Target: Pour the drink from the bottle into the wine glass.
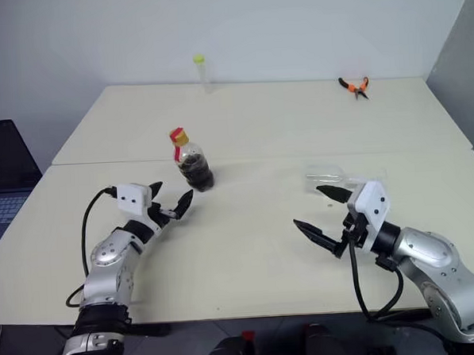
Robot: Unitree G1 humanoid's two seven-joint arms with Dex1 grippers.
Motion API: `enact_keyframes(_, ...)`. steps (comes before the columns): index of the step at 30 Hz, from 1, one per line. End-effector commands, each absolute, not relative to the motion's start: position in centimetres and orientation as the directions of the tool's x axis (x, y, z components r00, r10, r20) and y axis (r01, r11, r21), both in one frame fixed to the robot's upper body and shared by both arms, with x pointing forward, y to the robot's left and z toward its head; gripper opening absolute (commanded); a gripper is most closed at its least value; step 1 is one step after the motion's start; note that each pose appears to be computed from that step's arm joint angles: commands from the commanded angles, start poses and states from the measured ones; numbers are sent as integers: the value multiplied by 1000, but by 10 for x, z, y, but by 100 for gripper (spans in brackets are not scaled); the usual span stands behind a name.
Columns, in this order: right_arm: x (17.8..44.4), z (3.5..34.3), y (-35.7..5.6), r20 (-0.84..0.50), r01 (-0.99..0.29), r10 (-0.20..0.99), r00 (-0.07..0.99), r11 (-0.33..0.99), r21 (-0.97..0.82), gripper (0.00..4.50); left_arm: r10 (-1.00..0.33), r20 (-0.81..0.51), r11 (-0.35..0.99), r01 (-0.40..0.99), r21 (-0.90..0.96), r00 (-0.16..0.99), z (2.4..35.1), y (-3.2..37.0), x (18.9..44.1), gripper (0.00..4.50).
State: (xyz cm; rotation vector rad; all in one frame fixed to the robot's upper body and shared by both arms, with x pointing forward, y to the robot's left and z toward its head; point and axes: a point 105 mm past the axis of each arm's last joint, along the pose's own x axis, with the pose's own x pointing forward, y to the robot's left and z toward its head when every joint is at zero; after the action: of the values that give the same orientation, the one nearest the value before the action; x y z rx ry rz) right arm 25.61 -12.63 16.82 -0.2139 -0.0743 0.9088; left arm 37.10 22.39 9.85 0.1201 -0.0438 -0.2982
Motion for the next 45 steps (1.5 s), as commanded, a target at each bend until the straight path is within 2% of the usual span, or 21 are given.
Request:
enact_keyframes(1, 255, 175, -123, -12, -779, 802, 597, 577, -247, 450, -336, 23, 929, 327, 170, 942, 105, 217, 381, 445)
enact_keyframes(14, 256, 175, -113, -9, -790, 818, 576, 553, -264, 450, -361, 81, 923, 344, 170, 929, 128, 202, 421, 445)
enact_keyframes(35, 262, 174, -107, -6, -791, 821, 570, 547, -275, 450, -378, 103, 924, 368, 109, 920, 138, 182, 443, 445)
enact_keyframes(36, 262, 174, -107, -6, -790, 821, 570, 547, -277, 450, -379, 101, 923, 368, 109, 920, 137, 181, 443, 406)
enact_keyframes(42, 263, 175, -107, -3, -784, 817, 576, 551, -286, 450, -397, 96, 916, 387, 108, 913, 134, 174, 443, 245)
enact_keyframes(45, 263, 175, -108, -4, -782, 816, 578, 552, -288, 450, -403, 96, 913, 392, 112, 910, 134, 172, 443, 190)
